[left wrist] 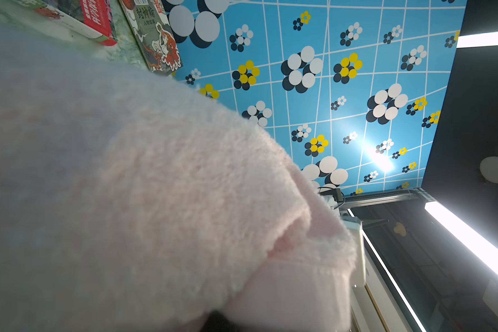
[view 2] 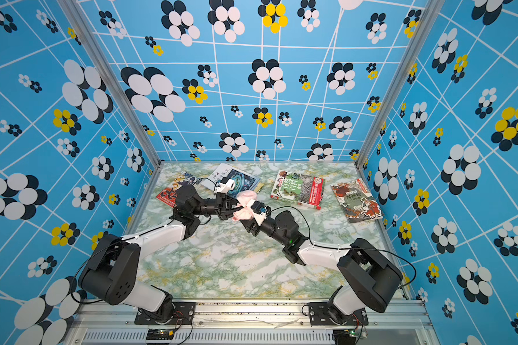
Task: Wipe the cover of the book
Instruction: Pick up the cleaning item at the center of the board.
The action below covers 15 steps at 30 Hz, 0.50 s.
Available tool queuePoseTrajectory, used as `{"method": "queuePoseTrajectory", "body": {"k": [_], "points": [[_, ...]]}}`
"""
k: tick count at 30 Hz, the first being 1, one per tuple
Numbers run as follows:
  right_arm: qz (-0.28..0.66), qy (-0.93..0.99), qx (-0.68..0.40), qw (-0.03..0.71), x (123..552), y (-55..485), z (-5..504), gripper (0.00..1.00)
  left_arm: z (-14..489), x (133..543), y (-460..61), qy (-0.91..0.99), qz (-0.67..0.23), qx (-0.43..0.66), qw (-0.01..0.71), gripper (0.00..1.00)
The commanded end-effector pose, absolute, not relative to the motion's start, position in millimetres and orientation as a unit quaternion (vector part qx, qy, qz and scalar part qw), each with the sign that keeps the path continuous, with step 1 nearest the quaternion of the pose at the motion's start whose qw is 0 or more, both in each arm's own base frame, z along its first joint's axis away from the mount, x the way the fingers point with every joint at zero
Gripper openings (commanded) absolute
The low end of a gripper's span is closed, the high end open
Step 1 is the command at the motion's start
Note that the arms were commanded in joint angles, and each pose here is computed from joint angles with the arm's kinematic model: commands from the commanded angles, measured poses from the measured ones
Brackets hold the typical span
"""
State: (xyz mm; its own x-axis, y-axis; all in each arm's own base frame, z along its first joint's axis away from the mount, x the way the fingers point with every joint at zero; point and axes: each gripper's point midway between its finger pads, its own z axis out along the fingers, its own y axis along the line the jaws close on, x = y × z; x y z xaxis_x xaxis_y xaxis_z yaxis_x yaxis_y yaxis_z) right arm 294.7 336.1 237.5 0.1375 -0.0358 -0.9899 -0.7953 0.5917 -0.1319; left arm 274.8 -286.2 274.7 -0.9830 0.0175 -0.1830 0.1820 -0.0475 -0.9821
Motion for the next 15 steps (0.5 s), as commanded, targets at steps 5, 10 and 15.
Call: {"method": "queuePoseTrajectory", "body": {"k": [5, 10, 15], "points": [[0.283, 0.560, -0.281, 0.726, 298.6, 315.1, 286.5, 0.03, 279.2, 262.0, -291.9, 0.689, -0.716, 0.103, 0.044, 0.20], [0.296, 0.568, -0.272, 0.718, 295.5, 311.8, 291.8, 0.00, 280.0, 266.8, -285.8, 0.690, -0.715, 0.097, 0.051, 0.62], [0.297, 0.616, -0.258, 0.683, 301.0, 308.6, 282.3, 0.00, 278.2, 291.9, -254.8, 0.712, -0.693, 0.059, 0.097, 0.99]]}}
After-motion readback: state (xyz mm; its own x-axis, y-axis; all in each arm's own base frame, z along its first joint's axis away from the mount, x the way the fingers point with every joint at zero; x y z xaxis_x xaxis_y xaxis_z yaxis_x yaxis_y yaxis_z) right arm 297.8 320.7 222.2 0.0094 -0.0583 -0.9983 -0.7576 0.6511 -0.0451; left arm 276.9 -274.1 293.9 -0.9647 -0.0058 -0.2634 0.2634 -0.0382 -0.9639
